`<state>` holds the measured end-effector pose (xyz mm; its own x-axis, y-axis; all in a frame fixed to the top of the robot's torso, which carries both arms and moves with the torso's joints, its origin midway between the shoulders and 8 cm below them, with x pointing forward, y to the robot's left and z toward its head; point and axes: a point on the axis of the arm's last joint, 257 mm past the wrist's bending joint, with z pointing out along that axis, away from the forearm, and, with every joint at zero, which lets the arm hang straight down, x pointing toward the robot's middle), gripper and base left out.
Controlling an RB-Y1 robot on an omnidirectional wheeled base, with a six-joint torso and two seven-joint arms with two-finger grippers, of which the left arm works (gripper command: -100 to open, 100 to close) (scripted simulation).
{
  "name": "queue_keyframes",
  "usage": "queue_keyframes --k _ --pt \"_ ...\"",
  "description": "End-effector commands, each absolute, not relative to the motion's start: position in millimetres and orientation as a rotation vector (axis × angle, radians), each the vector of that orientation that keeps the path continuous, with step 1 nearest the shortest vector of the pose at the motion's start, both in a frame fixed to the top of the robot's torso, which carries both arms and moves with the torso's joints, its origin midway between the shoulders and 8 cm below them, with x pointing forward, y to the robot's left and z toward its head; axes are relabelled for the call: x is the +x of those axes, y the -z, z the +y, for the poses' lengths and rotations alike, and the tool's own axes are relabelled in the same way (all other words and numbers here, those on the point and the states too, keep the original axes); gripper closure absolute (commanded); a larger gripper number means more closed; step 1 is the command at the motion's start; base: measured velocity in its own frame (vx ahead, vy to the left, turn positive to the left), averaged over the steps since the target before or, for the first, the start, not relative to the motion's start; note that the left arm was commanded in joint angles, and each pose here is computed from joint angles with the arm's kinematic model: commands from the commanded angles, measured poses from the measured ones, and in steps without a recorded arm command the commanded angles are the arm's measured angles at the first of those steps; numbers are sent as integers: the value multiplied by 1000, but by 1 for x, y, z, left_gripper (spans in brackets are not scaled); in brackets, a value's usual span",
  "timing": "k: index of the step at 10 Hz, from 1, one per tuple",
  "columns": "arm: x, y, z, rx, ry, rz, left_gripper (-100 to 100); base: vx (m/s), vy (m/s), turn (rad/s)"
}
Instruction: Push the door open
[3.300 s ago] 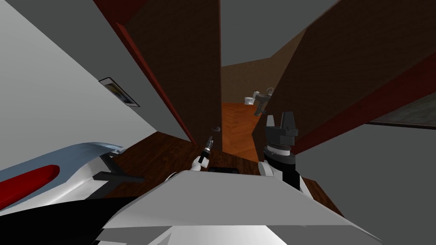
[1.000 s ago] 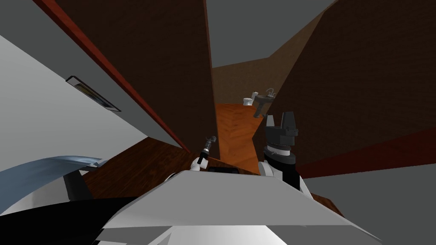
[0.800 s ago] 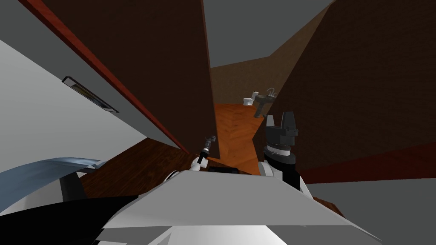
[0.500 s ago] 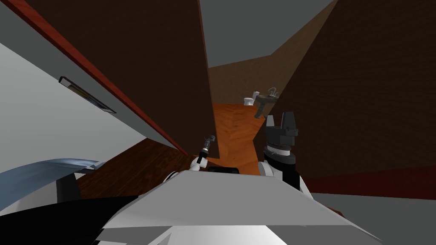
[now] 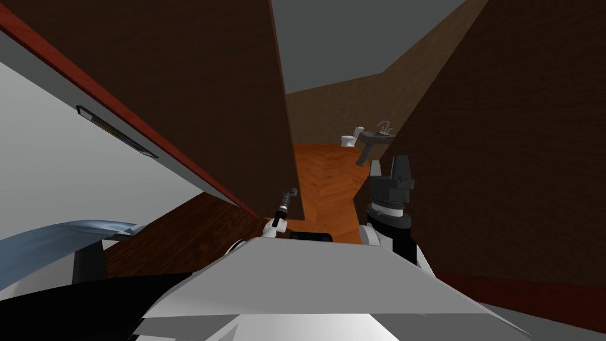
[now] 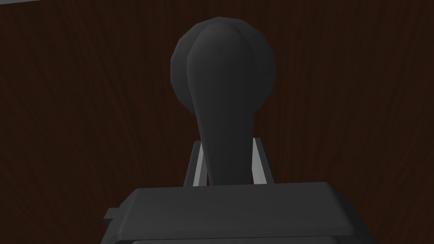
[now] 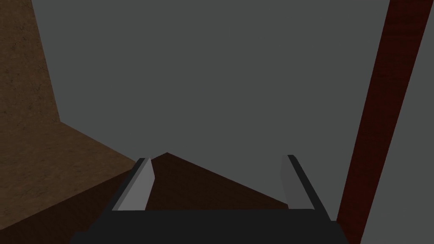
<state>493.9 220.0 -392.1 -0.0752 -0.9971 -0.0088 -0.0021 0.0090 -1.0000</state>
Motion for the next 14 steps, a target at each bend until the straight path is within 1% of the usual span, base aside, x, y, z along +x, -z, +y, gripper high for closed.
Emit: queue_keyframes --k 1,5,6,8,9,14 --pt "494 389 238 -1176 1231 1240 100 120 -98 31" --pt "491 394 259 -1210 1187 1212 100 176 -97 62" --pt "489 400 260 -1219 1179 1220 100 60 -43 5" --pt "494 389 258 -1202 1194 1203 100 -11 2 -7" --pt "493 390 270 -1219 1171 1179 100 115 -63 54" --pt "491 390 292 -1249 1130 1135 100 163 -105 64"
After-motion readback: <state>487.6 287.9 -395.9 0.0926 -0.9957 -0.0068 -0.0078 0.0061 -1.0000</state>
